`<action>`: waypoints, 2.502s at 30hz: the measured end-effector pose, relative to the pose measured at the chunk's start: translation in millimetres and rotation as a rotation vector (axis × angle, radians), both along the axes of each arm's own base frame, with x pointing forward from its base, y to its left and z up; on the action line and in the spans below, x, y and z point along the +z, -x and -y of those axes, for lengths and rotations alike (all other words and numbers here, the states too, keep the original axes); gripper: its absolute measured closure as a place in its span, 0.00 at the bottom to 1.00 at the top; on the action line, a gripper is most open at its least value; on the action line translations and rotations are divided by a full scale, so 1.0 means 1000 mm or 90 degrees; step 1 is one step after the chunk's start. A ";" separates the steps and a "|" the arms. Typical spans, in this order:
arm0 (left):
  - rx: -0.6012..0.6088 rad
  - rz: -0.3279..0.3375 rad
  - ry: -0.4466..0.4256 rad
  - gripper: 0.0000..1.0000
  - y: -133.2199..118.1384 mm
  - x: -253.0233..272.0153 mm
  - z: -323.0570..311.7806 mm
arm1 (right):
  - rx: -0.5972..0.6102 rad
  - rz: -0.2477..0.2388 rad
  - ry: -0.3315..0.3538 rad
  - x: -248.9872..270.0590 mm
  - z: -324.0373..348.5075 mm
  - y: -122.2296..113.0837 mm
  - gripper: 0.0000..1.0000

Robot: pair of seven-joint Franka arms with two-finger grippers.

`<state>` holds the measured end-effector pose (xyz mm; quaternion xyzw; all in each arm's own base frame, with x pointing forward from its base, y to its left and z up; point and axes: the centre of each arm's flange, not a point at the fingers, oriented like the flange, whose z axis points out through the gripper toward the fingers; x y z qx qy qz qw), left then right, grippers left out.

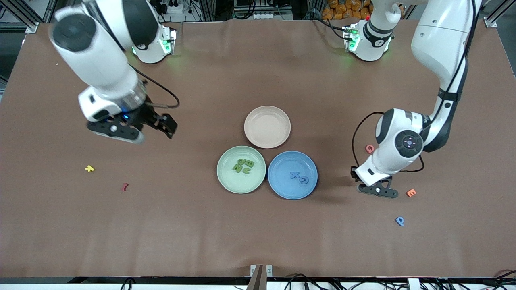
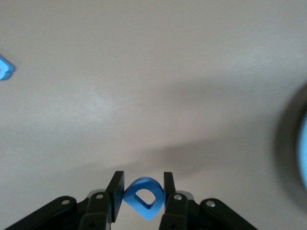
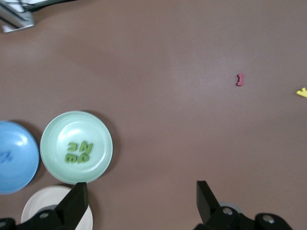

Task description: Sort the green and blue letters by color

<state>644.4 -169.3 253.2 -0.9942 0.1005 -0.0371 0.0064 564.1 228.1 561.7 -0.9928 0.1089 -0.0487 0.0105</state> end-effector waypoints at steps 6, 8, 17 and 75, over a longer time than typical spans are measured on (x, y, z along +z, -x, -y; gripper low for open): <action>0.042 -0.004 0.001 0.62 0.010 0.015 0.046 | 0.063 0.004 0.009 0.039 0.049 0.011 0.00; 0.056 -0.007 0.003 0.62 0.013 0.020 0.063 | 0.088 -0.001 0.018 0.046 0.066 0.013 0.00; 0.110 -0.008 0.009 0.62 0.027 0.039 0.123 | 0.161 -0.018 0.038 0.059 0.134 0.014 0.00; 0.205 0.007 0.024 0.00 0.013 -0.017 0.187 | 0.206 -0.013 0.028 0.063 0.155 0.008 0.00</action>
